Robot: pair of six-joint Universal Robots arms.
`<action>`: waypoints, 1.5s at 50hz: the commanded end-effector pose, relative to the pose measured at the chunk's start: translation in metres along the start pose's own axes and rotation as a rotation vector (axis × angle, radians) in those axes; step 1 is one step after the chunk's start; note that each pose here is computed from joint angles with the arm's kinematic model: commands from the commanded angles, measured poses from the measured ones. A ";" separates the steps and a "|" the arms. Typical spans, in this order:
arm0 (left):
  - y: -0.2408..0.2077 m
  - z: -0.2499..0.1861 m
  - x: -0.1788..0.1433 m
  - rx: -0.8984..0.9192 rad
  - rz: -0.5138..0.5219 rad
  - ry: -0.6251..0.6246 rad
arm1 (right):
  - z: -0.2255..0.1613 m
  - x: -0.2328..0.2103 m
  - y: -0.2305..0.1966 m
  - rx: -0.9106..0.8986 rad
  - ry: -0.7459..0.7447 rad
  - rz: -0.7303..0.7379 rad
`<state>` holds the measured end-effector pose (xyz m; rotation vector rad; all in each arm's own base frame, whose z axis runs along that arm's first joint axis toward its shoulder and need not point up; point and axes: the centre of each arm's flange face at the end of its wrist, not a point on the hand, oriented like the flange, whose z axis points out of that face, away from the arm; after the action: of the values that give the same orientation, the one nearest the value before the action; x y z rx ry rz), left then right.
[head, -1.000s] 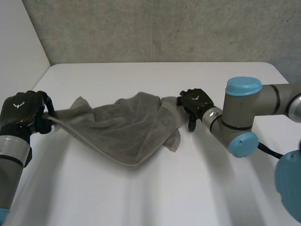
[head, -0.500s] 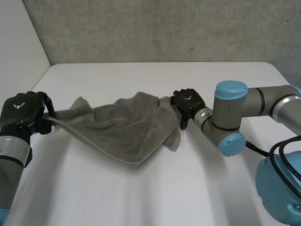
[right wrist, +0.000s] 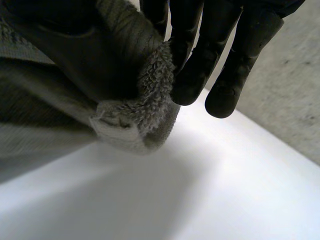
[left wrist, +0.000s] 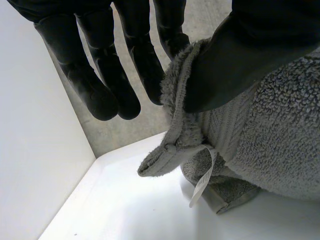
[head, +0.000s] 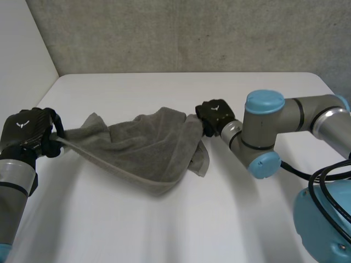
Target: Fold the towel.
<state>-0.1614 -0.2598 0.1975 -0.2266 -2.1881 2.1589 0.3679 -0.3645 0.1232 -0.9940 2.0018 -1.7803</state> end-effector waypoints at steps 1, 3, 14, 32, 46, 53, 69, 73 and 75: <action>-0.008 0.003 0.000 0.025 -0.002 -0.003 | -0.017 0.019 -0.058 0.089 0.046 -0.024; -0.021 0.006 -0.001 0.070 -0.005 -0.005 | -0.038 0.033 -0.099 0.118 0.066 -0.035; -0.111 -0.007 0.001 0.224 -0.095 0.021 | -0.150 0.078 -0.208 0.086 0.165 -0.280; -0.126 0.014 0.005 -0.009 0.039 0.047 | -0.195 0.092 -0.184 -0.189 0.144 -0.472; -0.132 0.090 0.052 0.038 0.246 0.148 | -0.097 0.101 -0.157 -0.125 0.223 -0.610; -0.236 0.096 0.056 0.592 0.018 0.038 | -0.115 0.148 -0.279 0.540 0.625 -0.342; -0.148 0.104 0.037 0.508 -0.035 -0.017 | -0.109 0.136 -0.200 0.295 0.389 -0.303; -0.085 0.101 0.039 0.373 -0.007 0.030 | -0.100 0.123 -0.146 0.126 0.330 -0.306; -0.064 0.098 0.042 0.334 0.001 0.051 | -0.099 0.117 -0.125 0.067 0.299 -0.299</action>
<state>-0.2236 -0.3582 0.3304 -0.1584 -1.5744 2.5824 0.2621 -0.3717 0.3597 -0.9622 1.7992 -2.4974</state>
